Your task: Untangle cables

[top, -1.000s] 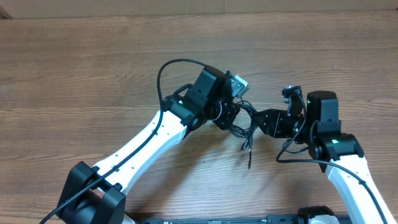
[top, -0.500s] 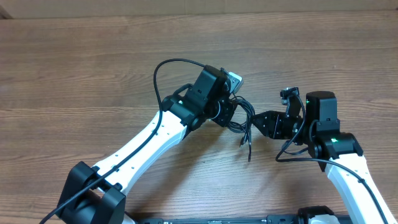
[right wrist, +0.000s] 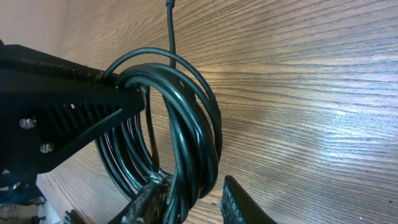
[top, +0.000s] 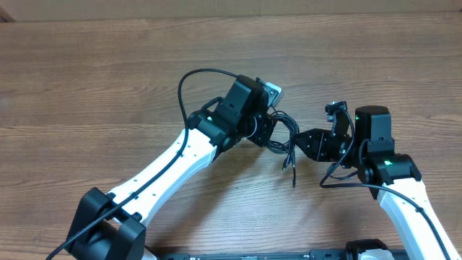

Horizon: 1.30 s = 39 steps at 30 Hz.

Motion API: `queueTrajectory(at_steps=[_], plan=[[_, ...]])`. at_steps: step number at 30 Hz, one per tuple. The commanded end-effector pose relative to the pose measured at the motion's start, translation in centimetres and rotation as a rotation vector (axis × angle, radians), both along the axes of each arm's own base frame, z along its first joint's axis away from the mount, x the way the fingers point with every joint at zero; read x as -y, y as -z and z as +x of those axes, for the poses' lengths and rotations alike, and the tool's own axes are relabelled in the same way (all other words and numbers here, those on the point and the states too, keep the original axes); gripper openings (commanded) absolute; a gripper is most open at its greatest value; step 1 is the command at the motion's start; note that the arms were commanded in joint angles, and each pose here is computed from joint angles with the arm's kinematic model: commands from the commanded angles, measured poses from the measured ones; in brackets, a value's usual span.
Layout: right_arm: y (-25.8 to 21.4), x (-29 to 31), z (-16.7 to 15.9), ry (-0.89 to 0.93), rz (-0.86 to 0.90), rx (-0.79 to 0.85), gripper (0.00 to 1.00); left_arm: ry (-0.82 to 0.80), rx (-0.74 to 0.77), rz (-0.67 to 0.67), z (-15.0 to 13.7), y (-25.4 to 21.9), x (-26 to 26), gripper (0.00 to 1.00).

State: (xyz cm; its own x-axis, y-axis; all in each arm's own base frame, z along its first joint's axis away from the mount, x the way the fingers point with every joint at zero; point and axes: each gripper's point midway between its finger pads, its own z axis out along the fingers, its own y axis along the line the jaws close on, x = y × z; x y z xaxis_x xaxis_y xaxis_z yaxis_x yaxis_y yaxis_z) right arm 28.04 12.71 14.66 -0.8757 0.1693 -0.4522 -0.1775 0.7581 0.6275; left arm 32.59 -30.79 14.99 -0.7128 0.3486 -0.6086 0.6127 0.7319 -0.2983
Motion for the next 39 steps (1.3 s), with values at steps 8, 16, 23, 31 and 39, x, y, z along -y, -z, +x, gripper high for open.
queueTrajectory(at_steps=[8, 16, 23, 31, 39], plan=[[-1.3, -0.4, 0.4, -0.017, 0.015, 0.034, 0.17, 0.053, -0.012, -0.117, -0.9, -3.1, 1.7, 0.04], [-0.5, 0.4, 0.5, 0.020, -0.032, 0.015, 0.04, 0.034, -0.022, -0.113, -0.6, -2.9, 1.3, 0.04], [3.5, 6.8, -0.3, 0.387, -0.278, -0.186, 0.04, -0.016, -0.048, -0.093, 0.4, -2.3, -0.6, 0.04], [3.8, 7.7, -0.4, 0.491, -0.278, -0.230, 0.05, -0.033, -0.077, -0.073, 0.3, -1.8, -1.5, 0.04], [0.3, 1.0, 0.1, 0.056, -0.058, -0.035, 0.14, -0.032, -0.076, -0.074, 0.3, -1.8, -1.5, 0.04]])
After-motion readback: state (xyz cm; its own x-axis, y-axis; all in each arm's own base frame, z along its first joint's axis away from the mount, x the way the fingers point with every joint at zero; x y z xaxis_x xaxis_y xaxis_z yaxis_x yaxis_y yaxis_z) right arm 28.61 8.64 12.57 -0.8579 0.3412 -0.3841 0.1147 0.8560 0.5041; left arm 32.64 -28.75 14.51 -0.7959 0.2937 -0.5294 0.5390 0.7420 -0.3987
